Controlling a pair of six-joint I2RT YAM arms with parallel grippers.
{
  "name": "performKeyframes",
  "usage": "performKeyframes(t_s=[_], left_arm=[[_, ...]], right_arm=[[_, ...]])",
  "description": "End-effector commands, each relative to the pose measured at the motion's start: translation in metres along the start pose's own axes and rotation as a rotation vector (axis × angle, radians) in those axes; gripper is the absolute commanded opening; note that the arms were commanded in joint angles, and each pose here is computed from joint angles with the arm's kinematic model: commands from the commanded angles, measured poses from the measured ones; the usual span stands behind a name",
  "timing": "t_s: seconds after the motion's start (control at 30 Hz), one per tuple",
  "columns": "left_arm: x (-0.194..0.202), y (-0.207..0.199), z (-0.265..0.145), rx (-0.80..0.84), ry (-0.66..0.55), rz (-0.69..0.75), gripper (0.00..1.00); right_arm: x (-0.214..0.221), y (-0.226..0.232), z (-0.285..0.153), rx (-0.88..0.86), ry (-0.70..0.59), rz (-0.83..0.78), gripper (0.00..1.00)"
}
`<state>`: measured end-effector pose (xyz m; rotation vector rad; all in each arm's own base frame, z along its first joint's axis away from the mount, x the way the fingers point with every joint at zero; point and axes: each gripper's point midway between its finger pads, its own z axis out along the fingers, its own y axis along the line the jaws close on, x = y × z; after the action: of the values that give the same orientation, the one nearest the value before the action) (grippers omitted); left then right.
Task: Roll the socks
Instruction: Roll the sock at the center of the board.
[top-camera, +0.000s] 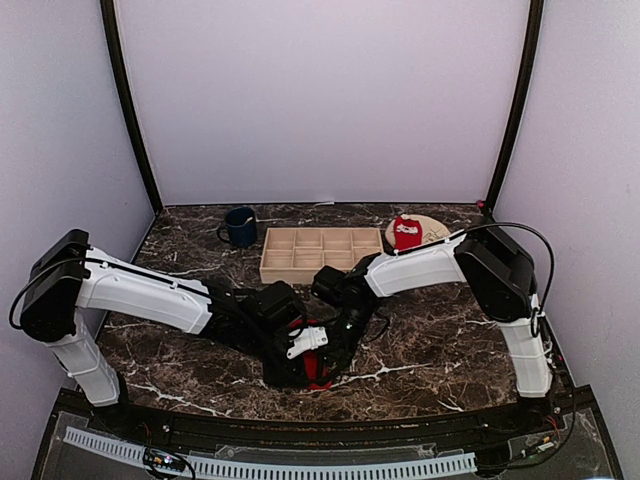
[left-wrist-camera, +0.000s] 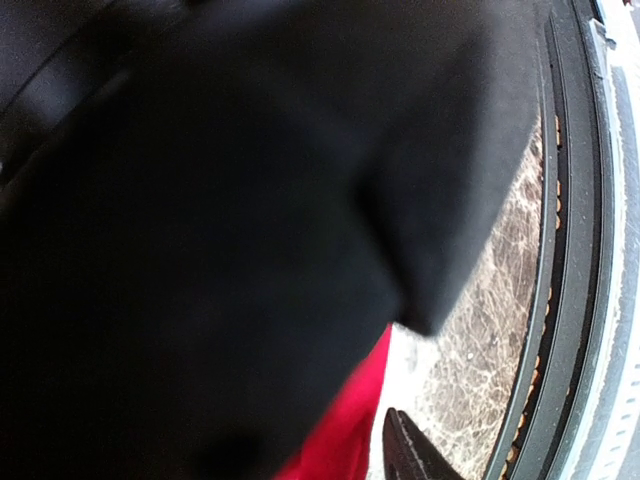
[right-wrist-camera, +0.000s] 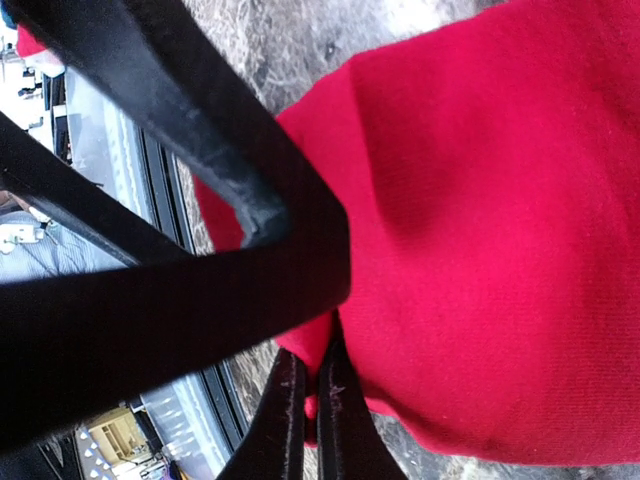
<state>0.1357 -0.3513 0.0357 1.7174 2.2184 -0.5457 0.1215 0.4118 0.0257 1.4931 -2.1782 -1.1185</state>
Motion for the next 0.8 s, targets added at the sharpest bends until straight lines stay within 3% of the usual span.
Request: performKeyframes(t_s=[0.0, 0.77], left_arm=[[0.067, -0.01, 0.022, 0.011, 0.254, -0.067, 0.44], [0.086, -0.031, 0.022, 0.084, 0.381, -0.07, 0.39]], right_arm=[[-0.02, 0.019, -0.006, -0.057, -0.05, -0.069, 0.0], [-0.023, 0.02, -0.007, -0.072, -0.047, -0.079, 0.0]])
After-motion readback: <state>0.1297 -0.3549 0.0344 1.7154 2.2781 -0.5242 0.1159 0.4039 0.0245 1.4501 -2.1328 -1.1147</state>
